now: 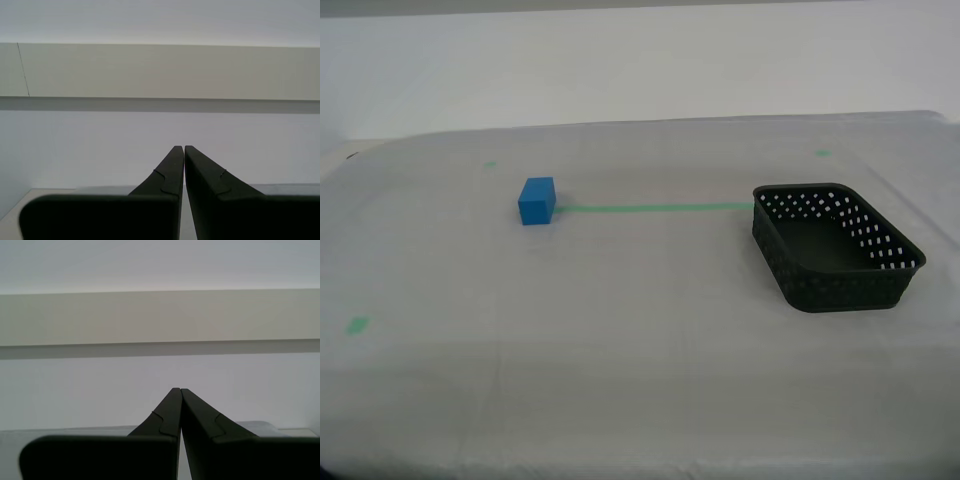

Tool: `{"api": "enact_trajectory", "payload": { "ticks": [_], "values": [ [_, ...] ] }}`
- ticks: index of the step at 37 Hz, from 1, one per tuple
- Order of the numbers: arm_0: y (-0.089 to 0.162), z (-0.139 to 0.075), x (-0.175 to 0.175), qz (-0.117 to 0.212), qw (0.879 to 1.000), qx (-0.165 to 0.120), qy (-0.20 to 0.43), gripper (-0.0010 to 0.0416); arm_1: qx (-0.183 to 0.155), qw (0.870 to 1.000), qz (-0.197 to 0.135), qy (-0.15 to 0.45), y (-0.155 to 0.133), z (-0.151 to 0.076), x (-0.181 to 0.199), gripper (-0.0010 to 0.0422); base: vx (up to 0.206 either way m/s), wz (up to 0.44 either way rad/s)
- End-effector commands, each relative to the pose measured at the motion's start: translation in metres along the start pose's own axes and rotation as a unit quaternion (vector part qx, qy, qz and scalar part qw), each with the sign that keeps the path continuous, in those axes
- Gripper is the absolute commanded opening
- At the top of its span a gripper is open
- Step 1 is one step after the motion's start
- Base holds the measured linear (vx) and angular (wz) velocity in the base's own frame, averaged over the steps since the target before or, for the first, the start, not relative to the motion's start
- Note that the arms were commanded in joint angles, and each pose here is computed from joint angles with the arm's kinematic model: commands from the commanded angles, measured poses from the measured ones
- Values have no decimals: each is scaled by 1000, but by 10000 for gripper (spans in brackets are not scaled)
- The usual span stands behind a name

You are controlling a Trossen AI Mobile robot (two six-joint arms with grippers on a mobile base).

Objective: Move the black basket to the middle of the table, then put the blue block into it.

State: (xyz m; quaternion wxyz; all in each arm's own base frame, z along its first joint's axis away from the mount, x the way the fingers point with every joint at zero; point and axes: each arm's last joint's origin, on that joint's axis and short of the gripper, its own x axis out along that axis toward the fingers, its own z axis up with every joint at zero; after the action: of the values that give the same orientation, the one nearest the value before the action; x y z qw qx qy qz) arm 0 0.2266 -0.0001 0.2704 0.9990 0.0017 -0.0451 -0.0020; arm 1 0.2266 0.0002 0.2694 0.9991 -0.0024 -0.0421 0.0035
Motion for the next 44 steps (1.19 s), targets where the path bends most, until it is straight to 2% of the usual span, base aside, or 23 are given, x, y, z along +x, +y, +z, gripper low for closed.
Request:
{"api": "enact_trajectory", "payload": {
  "ticks": [1, 44],
  "values": [
    [0, 3, 2, 1, 1000, -1, 3, 0, 1, 1000, 0, -3, 0, 1, 0, 0, 0, 0],
    [0, 0, 1, 1, 1000, -1, 20, 0, 1, 1000, 0, -3, 0, 1, 0, 0, 0, 0]
  ]
}}
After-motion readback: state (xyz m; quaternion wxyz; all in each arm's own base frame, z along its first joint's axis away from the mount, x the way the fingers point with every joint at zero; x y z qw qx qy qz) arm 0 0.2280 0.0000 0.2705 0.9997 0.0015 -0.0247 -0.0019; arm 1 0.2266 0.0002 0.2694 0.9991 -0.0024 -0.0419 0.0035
